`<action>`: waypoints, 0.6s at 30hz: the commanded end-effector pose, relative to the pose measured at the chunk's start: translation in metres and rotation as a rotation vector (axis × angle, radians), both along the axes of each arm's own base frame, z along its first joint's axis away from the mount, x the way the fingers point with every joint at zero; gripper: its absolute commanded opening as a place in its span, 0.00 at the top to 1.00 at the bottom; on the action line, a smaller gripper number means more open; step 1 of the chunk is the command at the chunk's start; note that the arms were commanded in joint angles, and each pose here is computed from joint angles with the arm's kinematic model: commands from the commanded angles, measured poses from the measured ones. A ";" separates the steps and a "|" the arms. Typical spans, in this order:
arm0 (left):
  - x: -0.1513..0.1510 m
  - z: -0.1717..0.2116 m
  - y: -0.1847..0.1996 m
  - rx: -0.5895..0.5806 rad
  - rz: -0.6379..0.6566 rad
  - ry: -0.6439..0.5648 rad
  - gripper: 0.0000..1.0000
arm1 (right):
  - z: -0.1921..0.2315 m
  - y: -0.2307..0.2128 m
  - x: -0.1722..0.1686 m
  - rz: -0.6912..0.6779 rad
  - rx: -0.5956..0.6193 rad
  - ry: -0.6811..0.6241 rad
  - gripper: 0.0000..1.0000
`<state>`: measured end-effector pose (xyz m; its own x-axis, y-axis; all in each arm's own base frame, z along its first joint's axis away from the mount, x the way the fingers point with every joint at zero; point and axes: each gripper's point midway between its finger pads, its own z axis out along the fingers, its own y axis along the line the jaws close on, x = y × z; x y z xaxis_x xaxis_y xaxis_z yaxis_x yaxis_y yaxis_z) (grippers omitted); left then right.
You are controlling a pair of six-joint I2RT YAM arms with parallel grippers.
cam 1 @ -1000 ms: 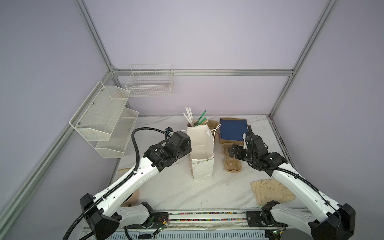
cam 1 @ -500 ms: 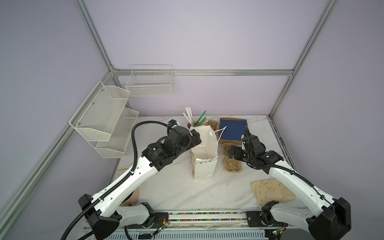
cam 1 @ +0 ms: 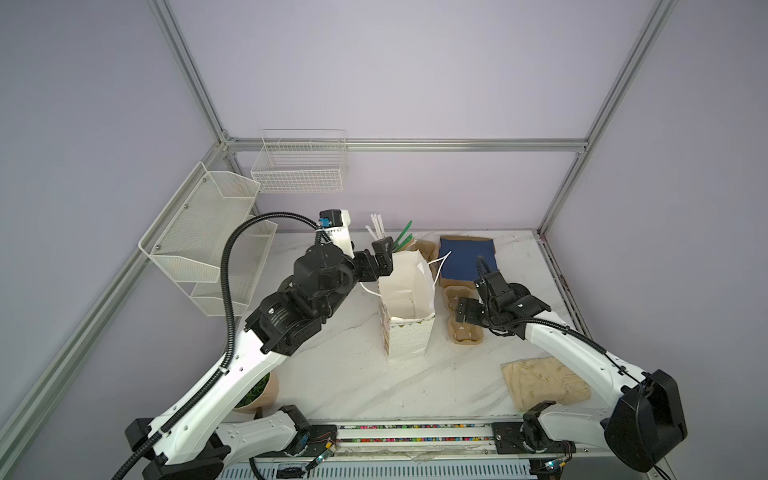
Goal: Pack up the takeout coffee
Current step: 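Release the gift bag and draw the left gripper back while right gripper grasps carrier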
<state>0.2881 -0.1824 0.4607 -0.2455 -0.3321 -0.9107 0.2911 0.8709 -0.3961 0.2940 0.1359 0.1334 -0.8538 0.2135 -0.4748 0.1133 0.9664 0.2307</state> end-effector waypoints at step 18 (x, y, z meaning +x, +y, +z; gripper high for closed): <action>-0.027 -0.075 0.108 0.467 0.376 -0.128 0.00 | -0.031 0.004 0.028 0.036 -0.149 0.093 0.03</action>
